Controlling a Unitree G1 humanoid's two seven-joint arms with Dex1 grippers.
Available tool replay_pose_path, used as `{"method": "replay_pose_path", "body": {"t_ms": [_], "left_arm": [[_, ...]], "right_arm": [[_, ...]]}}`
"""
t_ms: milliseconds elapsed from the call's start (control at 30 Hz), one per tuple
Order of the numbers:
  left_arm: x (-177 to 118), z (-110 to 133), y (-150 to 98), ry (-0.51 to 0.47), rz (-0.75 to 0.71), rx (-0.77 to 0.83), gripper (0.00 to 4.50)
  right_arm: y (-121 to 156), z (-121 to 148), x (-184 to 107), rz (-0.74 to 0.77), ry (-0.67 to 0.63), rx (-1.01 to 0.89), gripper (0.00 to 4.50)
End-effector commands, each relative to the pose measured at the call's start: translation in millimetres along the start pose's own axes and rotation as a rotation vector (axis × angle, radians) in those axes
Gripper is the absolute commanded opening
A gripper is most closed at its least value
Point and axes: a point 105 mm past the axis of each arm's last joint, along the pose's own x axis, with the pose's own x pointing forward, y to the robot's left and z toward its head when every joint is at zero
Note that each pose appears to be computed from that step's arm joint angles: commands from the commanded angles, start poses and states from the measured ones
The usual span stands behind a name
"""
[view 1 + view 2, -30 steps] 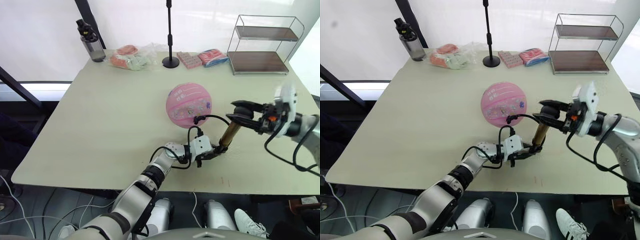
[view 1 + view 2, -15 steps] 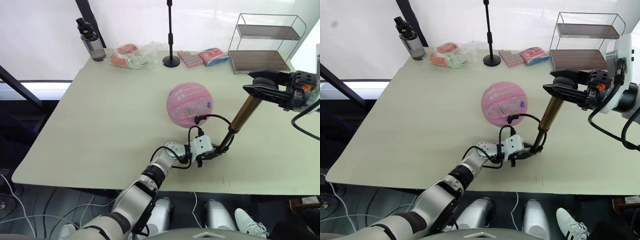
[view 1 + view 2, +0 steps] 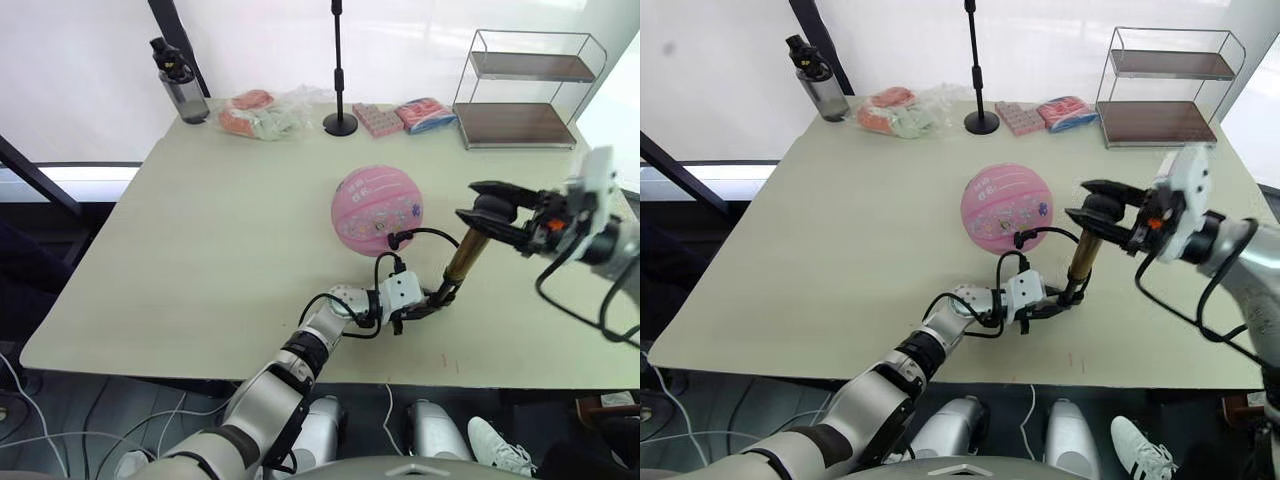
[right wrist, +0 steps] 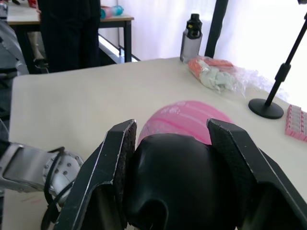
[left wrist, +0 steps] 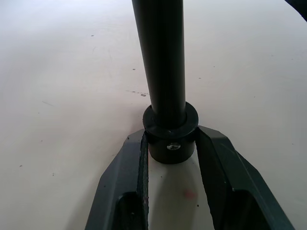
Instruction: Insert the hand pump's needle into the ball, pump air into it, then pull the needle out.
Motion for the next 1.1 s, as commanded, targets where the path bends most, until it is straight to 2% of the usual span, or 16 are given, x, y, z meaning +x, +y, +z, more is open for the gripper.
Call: {"method": "replay_pose_path", "body": {"t_ms": [33, 233, 400, 700, 900, 1100], "left_arm": [[-6, -44, -28, 0.161, -0.083, -0.075, 1.08], [-5, -44, -28, 0.162, -0.081, -0.076, 1.08], [-5, -44, -28, 0.159, -0.080, -0.076, 1.08], [-5, -44, -30, 0.157, -0.085, -0.081, 1.08], [-3, -44, -32, 0.155, -0.092, -0.081, 1.08], [-3, -44, -33, 0.155, -0.093, -0.079, 1.08]], "right_arm": [[1, -56, -1, -0.054, 0.127, 0.048, 2.02], [11, -92, -2, -0.078, 0.157, 0.078, 2.02], [13, -87, 2, -0.077, 0.120, 0.057, 2.02], [-3, -19, -3, -0.005, -0.014, 0.020, 2.02], [-20, 33, -9, 0.008, -0.072, -0.040, 2.02], [-30, 73, -19, 0.012, -0.100, -0.044, 2.02]]}}
